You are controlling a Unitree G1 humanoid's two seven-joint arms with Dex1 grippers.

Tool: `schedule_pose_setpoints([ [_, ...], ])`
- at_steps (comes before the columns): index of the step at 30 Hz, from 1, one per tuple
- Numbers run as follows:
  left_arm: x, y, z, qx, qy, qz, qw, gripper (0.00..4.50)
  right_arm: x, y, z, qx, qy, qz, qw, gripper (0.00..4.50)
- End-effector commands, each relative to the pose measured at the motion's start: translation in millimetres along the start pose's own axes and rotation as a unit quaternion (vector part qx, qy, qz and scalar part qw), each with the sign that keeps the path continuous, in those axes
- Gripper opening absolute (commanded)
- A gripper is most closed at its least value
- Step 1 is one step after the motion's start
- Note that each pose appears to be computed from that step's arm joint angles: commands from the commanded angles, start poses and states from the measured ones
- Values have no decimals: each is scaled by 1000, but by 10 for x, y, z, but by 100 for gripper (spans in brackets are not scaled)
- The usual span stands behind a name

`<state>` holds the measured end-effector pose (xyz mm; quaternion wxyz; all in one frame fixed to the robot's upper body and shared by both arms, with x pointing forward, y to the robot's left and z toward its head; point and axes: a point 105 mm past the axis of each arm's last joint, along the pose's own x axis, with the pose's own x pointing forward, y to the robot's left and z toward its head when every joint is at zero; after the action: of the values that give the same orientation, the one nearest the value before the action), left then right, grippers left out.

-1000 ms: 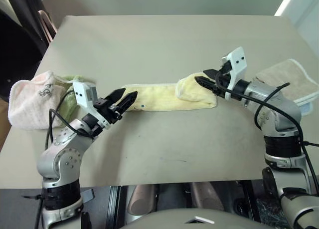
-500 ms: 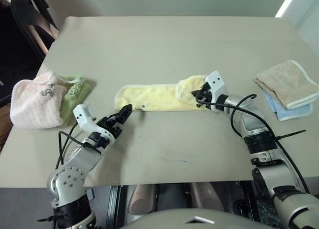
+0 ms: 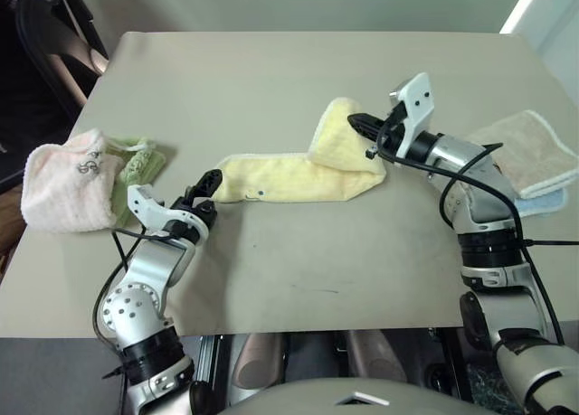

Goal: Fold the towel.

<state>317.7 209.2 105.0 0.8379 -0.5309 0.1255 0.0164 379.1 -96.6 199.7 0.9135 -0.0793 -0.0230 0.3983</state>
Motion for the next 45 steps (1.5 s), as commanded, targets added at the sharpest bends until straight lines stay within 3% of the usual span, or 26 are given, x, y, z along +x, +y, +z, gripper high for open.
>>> schedule_pose_setpoints([
  [1,86,27,-81,3,23,13,1000,443,-91,60,165,-14,-24,15,1000,0],
  [9,119,61,-129,4,35,18,999,443,-135,84,-360,-28,79,-6,996,0],
  [12,128,49,-138,5,38,15,999,450,-130,67,-576,-35,118,-12,992,56],
  [17,130,42,-152,7,40,14,999,450,-148,72,-672,-48,132,-6,990,231],
  [22,129,39,-160,4,40,13,999,450,-175,-66,-449,-64,89,-45,993,411],
  [32,143,28,-229,-12,50,7,999,450,-404,-48,294,-33,-54,-32,998,411],
  [35,148,16,-256,-13,58,3,998,391,-435,-45,358,-32,-65,-34,997,414],
  [45,157,-65,-265,-6,64,-14,998,36,-456,-38,405,-31,-73,-39,996,414],
])
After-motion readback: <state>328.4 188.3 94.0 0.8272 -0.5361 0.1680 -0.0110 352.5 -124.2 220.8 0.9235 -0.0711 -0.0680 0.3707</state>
